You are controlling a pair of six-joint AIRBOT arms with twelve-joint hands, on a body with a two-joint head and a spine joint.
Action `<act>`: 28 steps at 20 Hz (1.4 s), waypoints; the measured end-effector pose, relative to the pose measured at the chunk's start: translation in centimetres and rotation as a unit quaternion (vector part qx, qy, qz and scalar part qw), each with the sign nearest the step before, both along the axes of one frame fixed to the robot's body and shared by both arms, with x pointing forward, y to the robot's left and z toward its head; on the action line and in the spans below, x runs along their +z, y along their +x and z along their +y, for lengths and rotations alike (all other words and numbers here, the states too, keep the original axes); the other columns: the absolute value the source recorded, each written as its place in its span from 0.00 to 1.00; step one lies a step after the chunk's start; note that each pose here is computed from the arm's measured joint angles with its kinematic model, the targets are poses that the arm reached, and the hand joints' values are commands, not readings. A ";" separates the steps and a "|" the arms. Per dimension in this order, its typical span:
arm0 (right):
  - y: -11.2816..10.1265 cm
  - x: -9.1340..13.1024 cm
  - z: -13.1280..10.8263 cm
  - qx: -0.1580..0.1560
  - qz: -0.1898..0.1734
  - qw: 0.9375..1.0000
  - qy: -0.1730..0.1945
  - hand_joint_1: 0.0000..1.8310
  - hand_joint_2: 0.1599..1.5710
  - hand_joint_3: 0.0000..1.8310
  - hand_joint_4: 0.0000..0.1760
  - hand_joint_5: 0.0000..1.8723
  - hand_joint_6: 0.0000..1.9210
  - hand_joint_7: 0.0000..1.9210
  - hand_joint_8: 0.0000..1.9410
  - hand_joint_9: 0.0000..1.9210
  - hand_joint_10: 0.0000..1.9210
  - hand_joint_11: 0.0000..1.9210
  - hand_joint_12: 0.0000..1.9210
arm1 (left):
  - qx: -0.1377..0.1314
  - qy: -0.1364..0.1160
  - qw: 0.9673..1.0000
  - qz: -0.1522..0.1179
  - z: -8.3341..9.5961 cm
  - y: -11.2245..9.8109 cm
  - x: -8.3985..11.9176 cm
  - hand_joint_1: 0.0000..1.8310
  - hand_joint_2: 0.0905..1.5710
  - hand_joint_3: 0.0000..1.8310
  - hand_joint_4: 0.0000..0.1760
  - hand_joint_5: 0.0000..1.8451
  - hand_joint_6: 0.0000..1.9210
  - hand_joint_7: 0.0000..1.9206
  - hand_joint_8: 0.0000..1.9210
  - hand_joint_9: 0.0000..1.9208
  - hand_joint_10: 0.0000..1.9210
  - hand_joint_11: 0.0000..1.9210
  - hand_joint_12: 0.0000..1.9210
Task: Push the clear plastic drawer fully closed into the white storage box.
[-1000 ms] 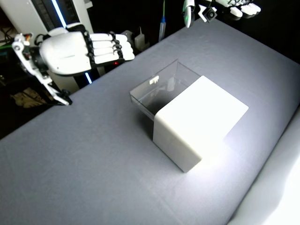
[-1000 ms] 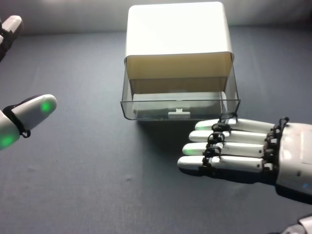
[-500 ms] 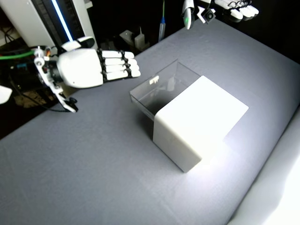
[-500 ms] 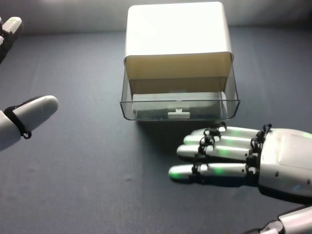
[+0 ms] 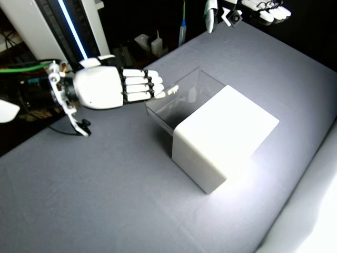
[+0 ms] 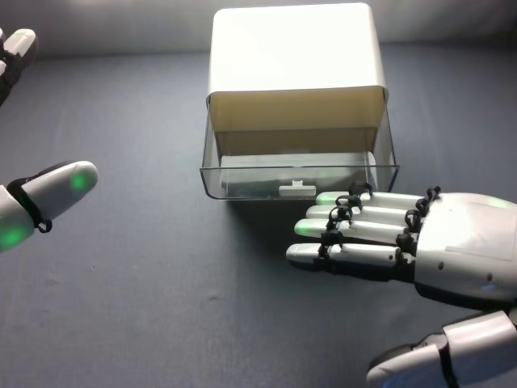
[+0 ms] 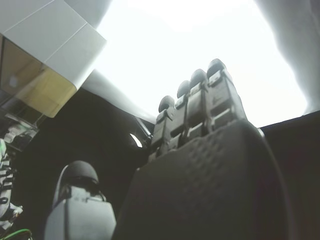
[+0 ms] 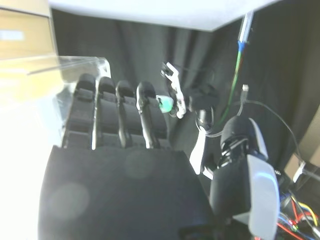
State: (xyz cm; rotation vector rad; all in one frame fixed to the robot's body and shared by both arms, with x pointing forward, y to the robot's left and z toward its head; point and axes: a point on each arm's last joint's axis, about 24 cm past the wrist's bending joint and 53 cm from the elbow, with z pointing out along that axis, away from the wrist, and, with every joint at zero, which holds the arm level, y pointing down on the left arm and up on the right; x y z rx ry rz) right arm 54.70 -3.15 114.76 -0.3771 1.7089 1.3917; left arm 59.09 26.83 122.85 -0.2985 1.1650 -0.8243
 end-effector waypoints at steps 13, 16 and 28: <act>-0.2 -0.2 0.5 0.008 -0.006 1.000 -0.012 0.00 0.64 0.00 0.08 0.07 0.00 0.00 0.00 0.00 0.00 0.00 0.00 | -0.001 -0.002 1.000 0.002 0.0 0.0 -0.1 0.00 0.66 0.01 0.44 0.00 0.00 0.00 0.00 0.00 0.00 0.00 0.00; 0.2 0.3 0.7 0.009 -0.019 1.000 -0.016 0.00 0.61 0.00 0.20 0.06 0.01 0.00 0.00 0.00 0.00 0.00 0.00 | -0.003 -0.002 1.000 0.001 0.0 0.0 -0.1 0.00 0.66 0.02 0.44 0.00 0.00 0.00 0.00 0.00 0.00 0.00 0.00; 2.7 0.9 0.4 -0.022 -0.088 0.993 -0.070 0.00 0.65 0.01 0.00 0.22 0.02 0.08 0.01 0.00 0.00 0.00 0.00 | -0.004 -0.004 1.000 0.002 0.0 0.0 -0.1 0.00 0.67 0.01 0.28 0.00 0.00 0.00 0.00 0.00 0.00 0.00 0.00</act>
